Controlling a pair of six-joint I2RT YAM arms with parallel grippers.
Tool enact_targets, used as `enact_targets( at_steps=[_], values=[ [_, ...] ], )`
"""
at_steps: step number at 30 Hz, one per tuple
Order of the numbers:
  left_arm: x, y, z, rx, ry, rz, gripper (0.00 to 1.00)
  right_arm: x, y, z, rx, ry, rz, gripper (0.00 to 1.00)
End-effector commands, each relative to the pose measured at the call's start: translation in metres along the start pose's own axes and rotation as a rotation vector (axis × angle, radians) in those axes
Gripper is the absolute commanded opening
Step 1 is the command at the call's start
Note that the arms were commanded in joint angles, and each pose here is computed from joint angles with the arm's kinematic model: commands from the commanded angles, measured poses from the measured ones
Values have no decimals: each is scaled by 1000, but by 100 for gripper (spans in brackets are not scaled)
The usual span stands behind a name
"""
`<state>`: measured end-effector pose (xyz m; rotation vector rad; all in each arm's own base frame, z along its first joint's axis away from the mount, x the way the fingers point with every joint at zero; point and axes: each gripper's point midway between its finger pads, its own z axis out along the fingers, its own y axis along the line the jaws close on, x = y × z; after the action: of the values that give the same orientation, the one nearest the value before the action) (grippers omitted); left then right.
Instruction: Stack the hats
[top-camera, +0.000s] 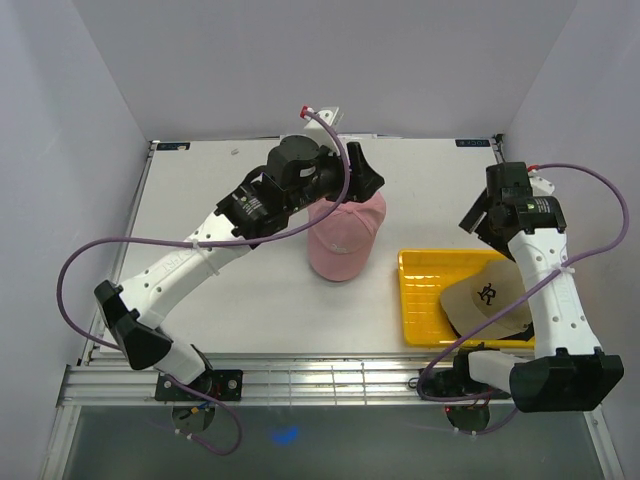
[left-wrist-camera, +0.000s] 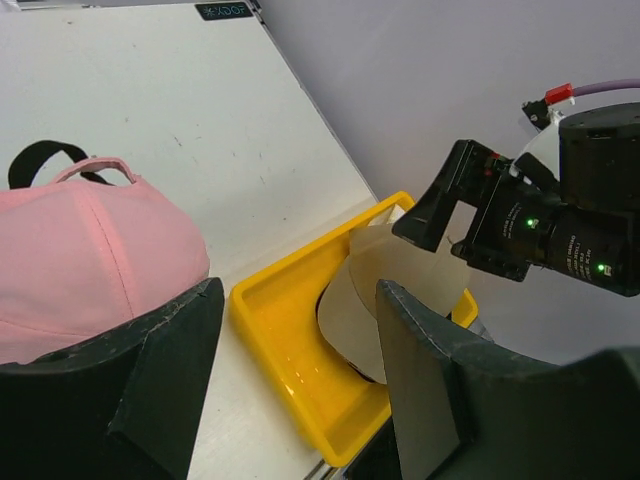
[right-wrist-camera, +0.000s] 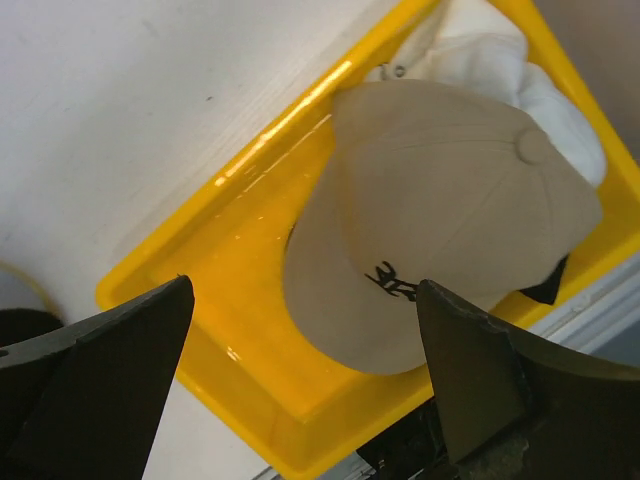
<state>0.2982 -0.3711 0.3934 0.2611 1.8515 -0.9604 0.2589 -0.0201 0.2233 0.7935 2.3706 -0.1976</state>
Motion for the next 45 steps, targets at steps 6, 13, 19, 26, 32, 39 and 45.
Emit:
enact_targets(
  at_steps=[6, 13, 19, 26, 32, 39, 45],
  values=[
    [5, -10, -35, 37, 36, -13, 72, -18, -96, 11, 376, -65, 178, 92],
    [8, -9, -38, 31, 48, -12, 72, -19, -121, 32, 414, 5, 235, 91],
    [15, -5, -37, 20, 69, -3, 72, -15, -123, 49, 386, 61, 269, 92],
    [18, 1, -38, 4, 73, 8, 72, -14, -119, 65, 339, 85, 310, 95],
    [25, 6, -38, -8, 83, 14, 72, -1, -114, 78, 305, 106, 321, 93],
    [30, 11, -40, -19, 87, 8, 72, 8, -112, 80, 281, 98, 316, 46],
    [37, 11, -40, -8, 102, -3, 71, -6, -100, 64, 196, 66, 307, 21]
  ],
)
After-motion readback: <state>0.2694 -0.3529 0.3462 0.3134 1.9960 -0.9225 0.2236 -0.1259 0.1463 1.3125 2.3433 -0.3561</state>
